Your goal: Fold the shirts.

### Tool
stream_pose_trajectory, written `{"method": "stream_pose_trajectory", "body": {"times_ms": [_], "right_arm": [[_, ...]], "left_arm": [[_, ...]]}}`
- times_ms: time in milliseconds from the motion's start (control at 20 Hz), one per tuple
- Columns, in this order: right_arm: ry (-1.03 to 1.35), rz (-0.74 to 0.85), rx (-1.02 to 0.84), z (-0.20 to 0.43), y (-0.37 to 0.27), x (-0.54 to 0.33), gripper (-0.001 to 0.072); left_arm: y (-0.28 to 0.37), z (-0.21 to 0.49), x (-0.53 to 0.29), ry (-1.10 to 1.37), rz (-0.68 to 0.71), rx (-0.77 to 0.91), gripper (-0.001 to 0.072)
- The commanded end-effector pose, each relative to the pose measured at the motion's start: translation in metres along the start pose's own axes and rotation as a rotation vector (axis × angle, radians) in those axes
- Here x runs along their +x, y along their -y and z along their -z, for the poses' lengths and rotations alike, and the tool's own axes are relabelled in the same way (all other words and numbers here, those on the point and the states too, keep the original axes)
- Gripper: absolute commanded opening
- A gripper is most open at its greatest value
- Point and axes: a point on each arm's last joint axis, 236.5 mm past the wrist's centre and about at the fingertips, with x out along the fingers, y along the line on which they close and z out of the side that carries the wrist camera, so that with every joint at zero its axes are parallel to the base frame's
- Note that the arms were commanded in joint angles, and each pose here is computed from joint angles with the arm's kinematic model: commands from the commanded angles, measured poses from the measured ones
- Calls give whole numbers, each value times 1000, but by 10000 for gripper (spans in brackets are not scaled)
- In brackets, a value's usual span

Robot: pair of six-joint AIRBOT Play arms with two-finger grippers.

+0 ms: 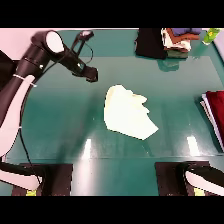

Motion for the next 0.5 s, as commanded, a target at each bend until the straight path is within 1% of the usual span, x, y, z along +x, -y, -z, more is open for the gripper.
{"method": "stream_pose_trajectory", "body": {"times_ms": [0, 100, 300, 350, 400, 450], "right_arm": [[-66, 4, 17, 23, 5, 9, 21], [-244, 21, 47, 83, 16, 23, 21], [-689, 112, 158, 254, 60, 37, 22], [-787, 130, 211, 299, 70, 34, 93], [-869, 148, 263, 338, 79, 29, 393], [-944, 165, 314, 376, 86, 23, 579]], "left_arm": [[-3, 22, 42, -91, 55, -68, 588], [-13, 17, 44, -70, 15, -57, 589], [-16, 11, 44, -43, 5, -54, 588], [-16, 11, 45, -41, 4, -48, 589], [-16, 10, 44, -39, 4, -47, 588], [-17, 9, 44, -35, 4, -47, 589]]}}
